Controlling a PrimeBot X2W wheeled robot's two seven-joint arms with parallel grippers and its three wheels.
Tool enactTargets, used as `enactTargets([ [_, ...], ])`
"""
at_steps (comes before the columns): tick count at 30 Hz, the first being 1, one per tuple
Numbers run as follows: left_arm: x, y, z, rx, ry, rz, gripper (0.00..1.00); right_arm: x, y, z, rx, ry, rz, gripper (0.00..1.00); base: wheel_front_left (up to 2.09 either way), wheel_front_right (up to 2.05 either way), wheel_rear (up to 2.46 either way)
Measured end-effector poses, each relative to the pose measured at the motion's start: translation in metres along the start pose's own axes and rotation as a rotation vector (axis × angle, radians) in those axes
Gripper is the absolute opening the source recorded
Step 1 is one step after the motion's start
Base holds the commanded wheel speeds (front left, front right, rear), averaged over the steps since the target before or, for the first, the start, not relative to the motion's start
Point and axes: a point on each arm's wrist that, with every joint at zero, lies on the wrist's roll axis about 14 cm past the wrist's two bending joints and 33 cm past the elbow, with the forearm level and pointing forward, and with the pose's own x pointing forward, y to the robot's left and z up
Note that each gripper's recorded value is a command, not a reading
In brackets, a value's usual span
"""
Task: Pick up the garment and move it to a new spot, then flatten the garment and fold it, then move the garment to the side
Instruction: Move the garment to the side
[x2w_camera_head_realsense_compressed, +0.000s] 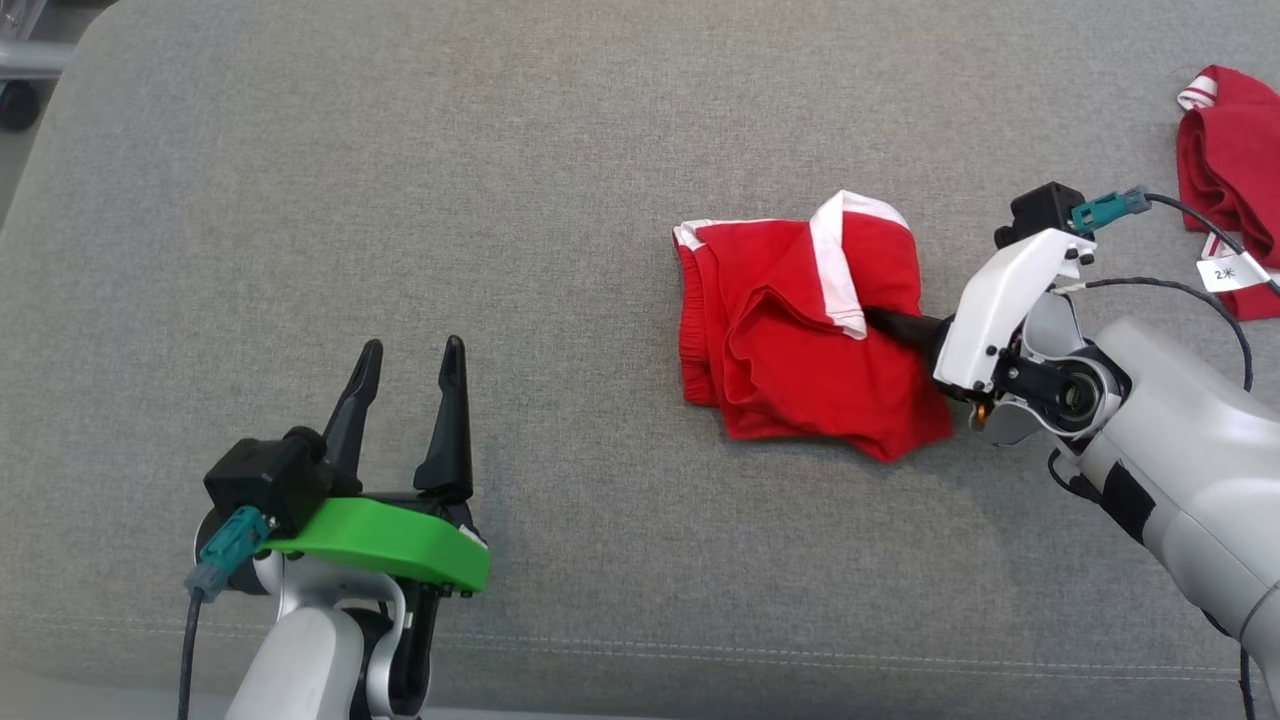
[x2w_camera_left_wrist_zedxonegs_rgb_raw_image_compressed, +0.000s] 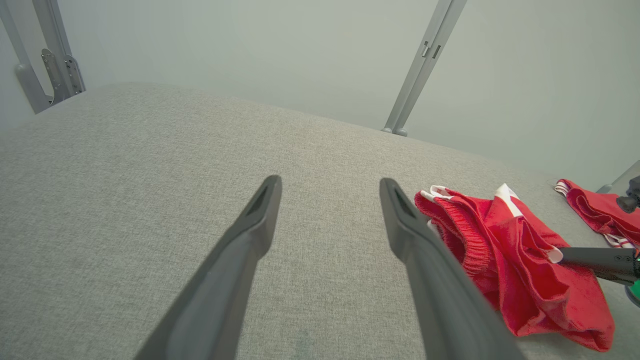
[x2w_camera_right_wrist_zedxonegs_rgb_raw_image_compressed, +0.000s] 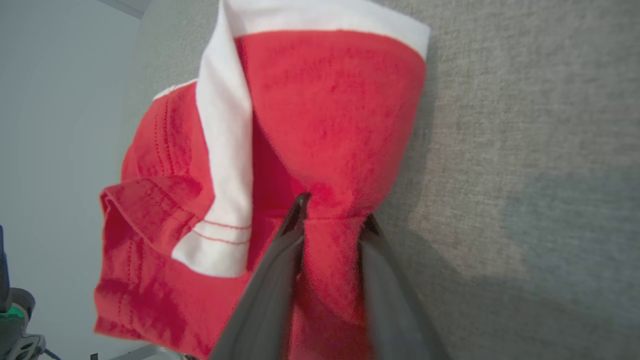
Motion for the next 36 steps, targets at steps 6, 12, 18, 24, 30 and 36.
enactTargets([
  [6,-0.001,0.005,0.005,0.002,-0.021,0.016,1.00,-0.006,0.000,0.012,-0.049,-0.050,-0.015,0.00,0.00,0.00,0.00],
  [12,-0.002,0.003,0.007,-0.001,-0.027,0.010,1.00,-0.027,-0.005,0.044,-0.204,-0.102,-0.072,0.00,0.00,0.00,0.00],
  [18,-0.001,-0.007,0.005,-0.006,-0.023,-0.021,1.00,-0.061,-0.022,0.084,-0.433,-0.139,-0.195,0.00,0.00,0.00,0.00],
  [24,0.000,-0.020,0.002,-0.007,-0.012,-0.056,1.00,-0.080,-0.041,0.090,-0.530,-0.090,-0.294,0.00,0.00,0.00,0.00],
  [30,0.002,-0.022,0.003,-0.010,-0.013,-0.063,1.00,-0.082,-0.038,0.094,-0.523,-0.077,-0.290,0.00,0.00,0.00,0.00],
  [36,0.005,-0.020,0.000,-0.004,-0.005,-0.057,1.00,-0.099,-0.038,0.125,-0.561,-0.103,-0.332,0.00,0.00,0.00,0.00],
])
